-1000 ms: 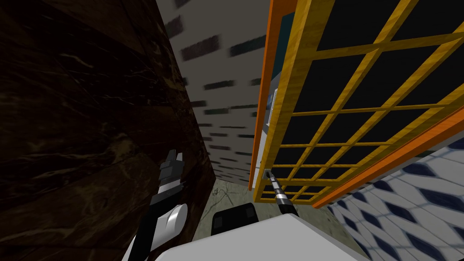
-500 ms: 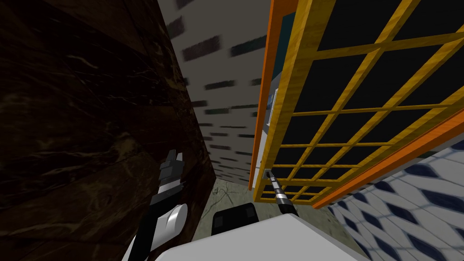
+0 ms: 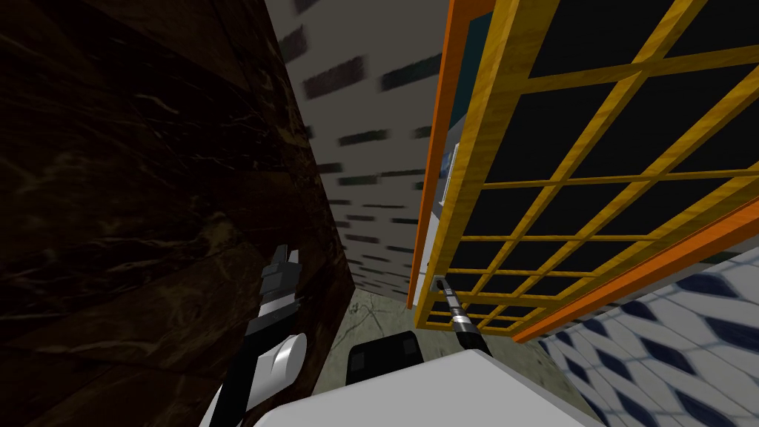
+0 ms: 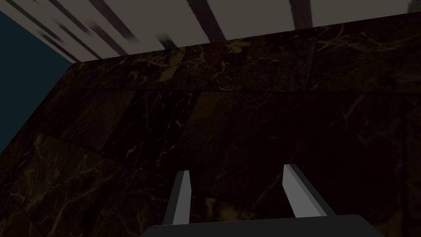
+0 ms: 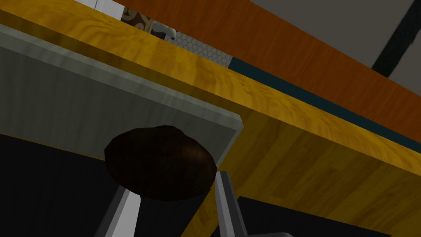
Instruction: Pull the door open
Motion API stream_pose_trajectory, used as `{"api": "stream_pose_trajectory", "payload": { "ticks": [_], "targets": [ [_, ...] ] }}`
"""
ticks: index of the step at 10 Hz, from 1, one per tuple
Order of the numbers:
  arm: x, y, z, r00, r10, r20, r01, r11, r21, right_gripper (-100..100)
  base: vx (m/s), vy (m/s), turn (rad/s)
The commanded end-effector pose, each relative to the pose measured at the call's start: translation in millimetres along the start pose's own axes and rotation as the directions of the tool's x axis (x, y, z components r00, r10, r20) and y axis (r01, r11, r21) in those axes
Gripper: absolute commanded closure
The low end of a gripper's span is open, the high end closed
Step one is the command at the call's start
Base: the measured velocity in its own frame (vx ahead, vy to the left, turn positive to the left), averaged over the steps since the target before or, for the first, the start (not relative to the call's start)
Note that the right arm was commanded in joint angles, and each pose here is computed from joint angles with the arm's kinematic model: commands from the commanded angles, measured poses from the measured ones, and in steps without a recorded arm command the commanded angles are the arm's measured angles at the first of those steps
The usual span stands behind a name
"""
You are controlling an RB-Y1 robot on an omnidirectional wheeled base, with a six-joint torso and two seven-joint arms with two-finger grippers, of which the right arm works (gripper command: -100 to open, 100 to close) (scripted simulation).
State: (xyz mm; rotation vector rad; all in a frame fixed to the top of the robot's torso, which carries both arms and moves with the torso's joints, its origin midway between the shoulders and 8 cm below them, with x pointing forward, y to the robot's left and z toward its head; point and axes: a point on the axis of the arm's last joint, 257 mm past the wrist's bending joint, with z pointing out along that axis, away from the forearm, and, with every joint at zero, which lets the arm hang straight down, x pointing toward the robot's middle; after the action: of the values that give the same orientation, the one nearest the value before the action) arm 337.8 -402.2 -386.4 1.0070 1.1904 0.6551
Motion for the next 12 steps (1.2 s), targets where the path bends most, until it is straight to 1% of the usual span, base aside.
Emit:
{"api": "stream_pose_trajectory", "payload": {
  "ticks": [1,3,4,6,7,9,10,12],
  "targets": [
    [11.4,0.1,0.0,0.998,0.061,-0.014,-0.061,0.998,0.003,100,-0.042,0.007,0.075],
    [10.2,-1.3,2.0,0.993,0.117,-0.009,-0.117,0.993,0.007,100,-0.057,-0.001,0.068],
    [10.2,-1.3,2.0,0.992,0.124,-0.009,-0.124,0.992,0.007,100,-0.048,-0.006,0.018],
    [8.7,-2.8,4.4,0.982,0.188,-0.003,-0.188,0.982,0.011,100,-0.043,-0.008,0.075],
    [8.7,-2.8,4.4,0.981,0.194,-0.003,-0.194,0.981,0.011,100,-0.043,-0.017,0.028],
    [7.1,-4.5,7.0,0.967,0.256,0.004,-0.256,0.967,0.013,100,-0.052,-0.002,0.062],
    [7.1,-4.5,7.0,0.964,0.267,0.005,-0.267,0.964,0.013,100,-0.047,-0.007,0.042],
    [5.4,-6.3,9.9,0.944,0.331,0.013,-0.331,0.944,0.016,100,-0.059,-0.009,0.076]
  ]
}}
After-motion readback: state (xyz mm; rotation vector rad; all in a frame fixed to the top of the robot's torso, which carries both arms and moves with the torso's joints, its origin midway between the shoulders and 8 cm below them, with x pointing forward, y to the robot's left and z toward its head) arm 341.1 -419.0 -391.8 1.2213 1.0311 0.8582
